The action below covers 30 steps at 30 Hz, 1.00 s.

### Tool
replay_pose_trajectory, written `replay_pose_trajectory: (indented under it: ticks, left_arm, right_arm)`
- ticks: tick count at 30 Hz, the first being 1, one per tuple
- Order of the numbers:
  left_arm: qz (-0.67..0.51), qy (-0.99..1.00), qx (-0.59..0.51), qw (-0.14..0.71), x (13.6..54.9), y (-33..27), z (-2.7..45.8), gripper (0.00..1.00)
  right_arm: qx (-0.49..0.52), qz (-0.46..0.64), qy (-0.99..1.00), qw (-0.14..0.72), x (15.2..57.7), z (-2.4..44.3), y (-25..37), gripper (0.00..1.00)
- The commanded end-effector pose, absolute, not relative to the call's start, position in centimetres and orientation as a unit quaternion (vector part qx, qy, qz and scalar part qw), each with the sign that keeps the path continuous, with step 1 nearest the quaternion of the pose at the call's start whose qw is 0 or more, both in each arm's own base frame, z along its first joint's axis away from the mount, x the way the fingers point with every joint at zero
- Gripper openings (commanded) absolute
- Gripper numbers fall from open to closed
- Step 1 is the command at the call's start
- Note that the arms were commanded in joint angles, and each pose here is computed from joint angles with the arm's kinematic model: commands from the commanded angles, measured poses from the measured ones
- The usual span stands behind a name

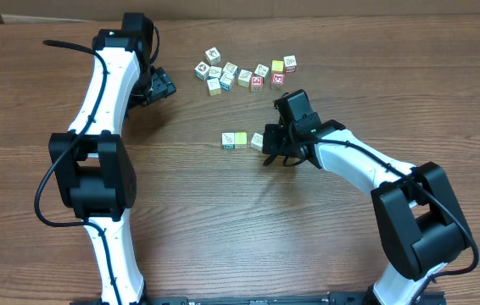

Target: Form a horizontal line

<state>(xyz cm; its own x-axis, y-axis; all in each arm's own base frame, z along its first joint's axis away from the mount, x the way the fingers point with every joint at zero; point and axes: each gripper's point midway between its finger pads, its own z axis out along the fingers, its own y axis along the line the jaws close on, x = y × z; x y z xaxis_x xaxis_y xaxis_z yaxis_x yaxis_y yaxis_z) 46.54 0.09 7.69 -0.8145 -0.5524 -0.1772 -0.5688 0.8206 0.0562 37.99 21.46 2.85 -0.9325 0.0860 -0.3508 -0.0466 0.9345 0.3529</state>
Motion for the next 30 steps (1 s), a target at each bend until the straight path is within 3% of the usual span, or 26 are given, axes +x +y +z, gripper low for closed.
replay_pose_trajectory:
  ticks: [1,30]
  left_arm:
    - [0.054,0.952,-0.290,0.081,47.0,0.0,7.7,1.00]
    - [0.054,0.952,-0.290,0.081,47.0,0.0,7.7,1.00]
  right_arm:
    - [0.008,0.179,0.967,0.181,37.7,2.4,21.5,0.04]
    - [0.017,0.155,0.971,0.184,38.3,0.7,20.9,0.04]
